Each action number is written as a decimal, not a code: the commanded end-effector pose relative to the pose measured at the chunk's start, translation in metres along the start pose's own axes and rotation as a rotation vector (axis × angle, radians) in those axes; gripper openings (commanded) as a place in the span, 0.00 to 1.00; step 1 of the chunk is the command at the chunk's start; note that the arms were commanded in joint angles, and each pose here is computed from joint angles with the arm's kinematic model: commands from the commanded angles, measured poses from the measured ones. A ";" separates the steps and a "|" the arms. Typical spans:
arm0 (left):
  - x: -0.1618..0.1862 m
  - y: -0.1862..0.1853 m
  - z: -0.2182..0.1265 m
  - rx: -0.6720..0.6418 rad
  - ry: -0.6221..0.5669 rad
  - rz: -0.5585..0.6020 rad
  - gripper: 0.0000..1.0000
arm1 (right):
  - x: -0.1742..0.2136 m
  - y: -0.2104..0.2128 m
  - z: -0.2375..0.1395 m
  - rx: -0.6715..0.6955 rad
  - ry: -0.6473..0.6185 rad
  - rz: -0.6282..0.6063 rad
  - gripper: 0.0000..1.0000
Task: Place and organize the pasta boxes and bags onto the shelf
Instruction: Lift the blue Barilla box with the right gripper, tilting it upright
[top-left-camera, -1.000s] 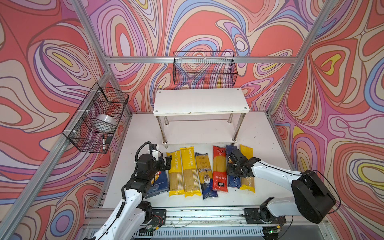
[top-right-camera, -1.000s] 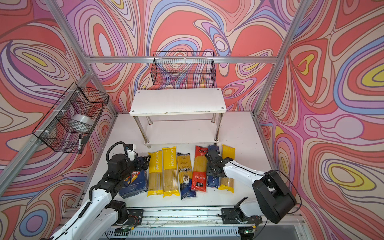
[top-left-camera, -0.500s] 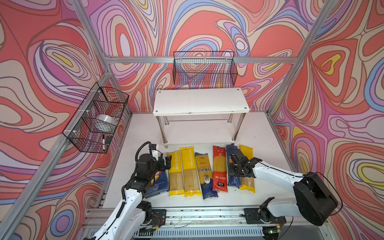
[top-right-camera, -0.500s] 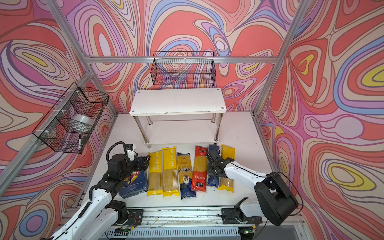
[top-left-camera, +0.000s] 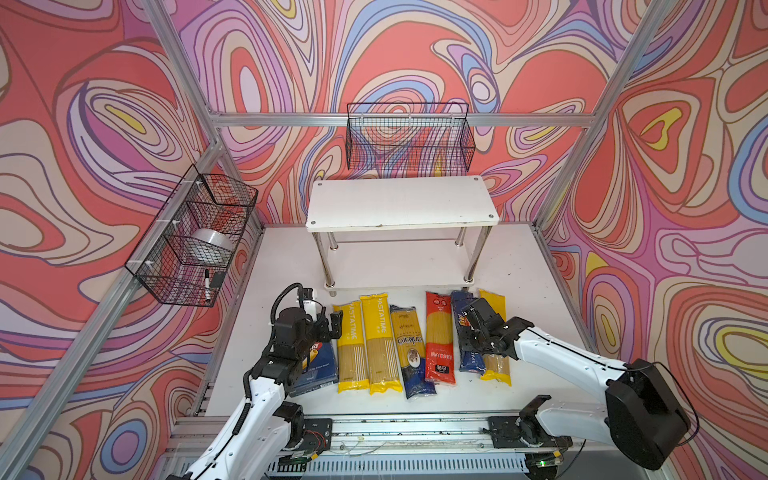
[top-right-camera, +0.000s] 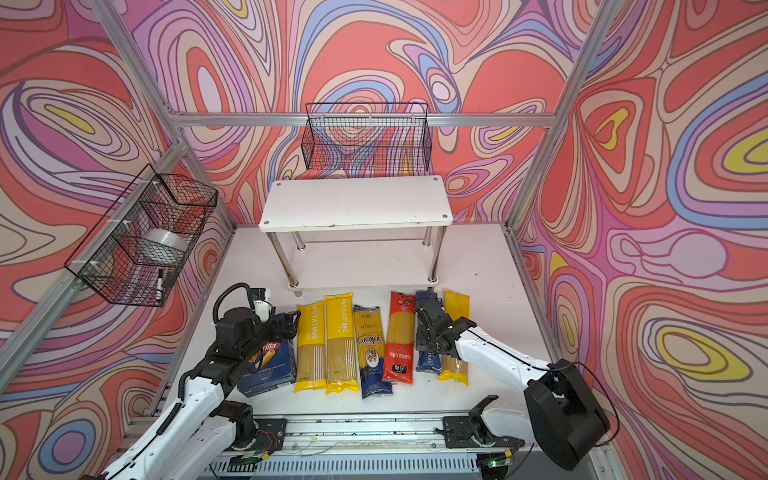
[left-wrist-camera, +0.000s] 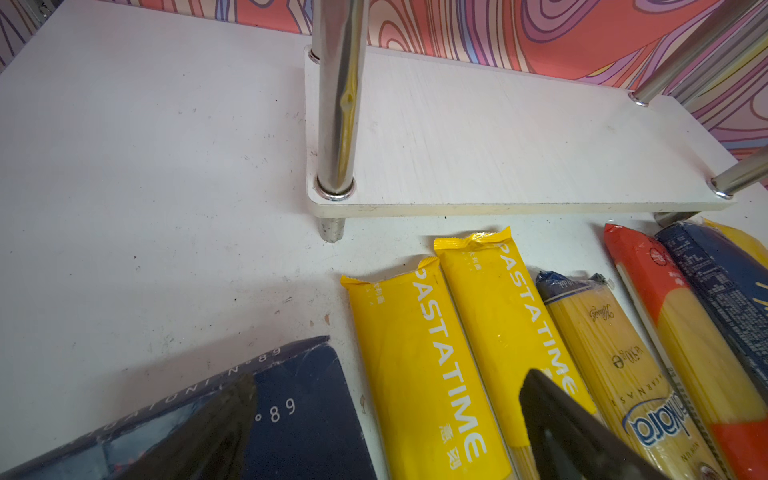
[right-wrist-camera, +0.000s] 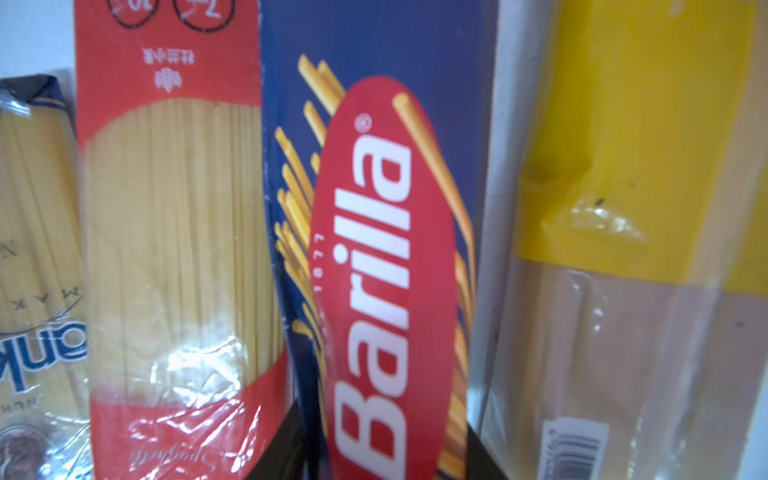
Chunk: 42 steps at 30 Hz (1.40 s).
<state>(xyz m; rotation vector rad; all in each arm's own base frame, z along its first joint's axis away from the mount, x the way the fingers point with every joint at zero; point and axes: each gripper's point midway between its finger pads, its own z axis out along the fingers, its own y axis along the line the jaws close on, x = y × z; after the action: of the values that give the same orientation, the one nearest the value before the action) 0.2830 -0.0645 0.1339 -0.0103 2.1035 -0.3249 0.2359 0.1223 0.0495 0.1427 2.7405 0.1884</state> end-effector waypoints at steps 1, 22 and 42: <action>-0.004 0.000 -0.001 -0.008 -0.002 -0.006 1.00 | -0.032 0.018 -0.025 -0.063 -0.114 -0.017 0.26; -0.004 -0.002 0.000 0.005 0.000 0.001 1.00 | -0.050 0.036 -0.092 -0.165 -0.183 -0.162 0.06; -0.003 -0.003 -0.001 0.012 0.000 0.004 1.00 | -0.088 0.072 -0.191 -0.340 -0.363 -0.323 0.00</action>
<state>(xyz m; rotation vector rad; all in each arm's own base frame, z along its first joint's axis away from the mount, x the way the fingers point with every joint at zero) 0.2832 -0.0644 0.1321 -0.0113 2.1099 -0.3228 0.2392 0.1463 0.2068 -0.2819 2.5006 0.3691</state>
